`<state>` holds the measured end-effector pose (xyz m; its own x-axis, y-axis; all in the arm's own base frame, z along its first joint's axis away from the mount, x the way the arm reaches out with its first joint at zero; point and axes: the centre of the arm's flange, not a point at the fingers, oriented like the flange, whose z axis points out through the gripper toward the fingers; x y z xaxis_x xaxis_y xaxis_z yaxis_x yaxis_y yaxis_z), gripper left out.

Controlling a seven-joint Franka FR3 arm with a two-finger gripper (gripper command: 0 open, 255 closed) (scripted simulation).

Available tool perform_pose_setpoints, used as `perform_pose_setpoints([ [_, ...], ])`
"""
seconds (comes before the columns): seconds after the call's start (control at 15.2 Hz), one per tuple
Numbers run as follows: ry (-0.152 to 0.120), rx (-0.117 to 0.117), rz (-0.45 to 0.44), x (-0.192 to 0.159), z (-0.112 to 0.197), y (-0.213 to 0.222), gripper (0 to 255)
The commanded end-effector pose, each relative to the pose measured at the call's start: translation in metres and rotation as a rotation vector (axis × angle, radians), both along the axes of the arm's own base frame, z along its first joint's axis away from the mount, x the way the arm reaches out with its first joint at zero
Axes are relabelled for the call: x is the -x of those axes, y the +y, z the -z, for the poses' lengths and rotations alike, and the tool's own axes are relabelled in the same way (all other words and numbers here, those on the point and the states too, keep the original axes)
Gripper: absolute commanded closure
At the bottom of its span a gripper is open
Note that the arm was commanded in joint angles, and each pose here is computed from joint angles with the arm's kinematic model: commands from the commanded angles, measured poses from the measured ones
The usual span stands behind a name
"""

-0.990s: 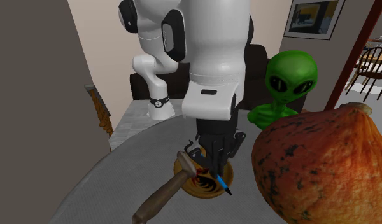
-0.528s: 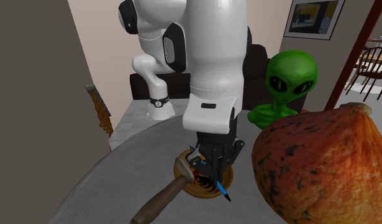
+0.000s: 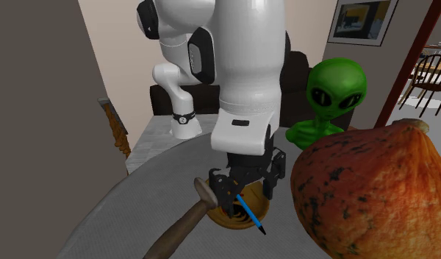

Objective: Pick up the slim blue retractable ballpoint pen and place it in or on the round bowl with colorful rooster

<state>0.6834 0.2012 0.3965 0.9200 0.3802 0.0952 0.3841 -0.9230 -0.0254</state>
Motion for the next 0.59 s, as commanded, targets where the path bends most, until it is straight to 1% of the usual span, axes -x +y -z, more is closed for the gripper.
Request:
perform_pose_setpoints([
  [0.0,0.001,0.001,0.001,0.000,0.000,-0.001,0],
  [0.07,0.001,0.001,0.001,0.000,0.000,-0.001,0],
  [0.33,0.001,0.001,0.001,0.003,-0.049,-0.004,0],
  [0.53,0.001,0.001,0.001,0.003,-0.049,-0.004,0],
])
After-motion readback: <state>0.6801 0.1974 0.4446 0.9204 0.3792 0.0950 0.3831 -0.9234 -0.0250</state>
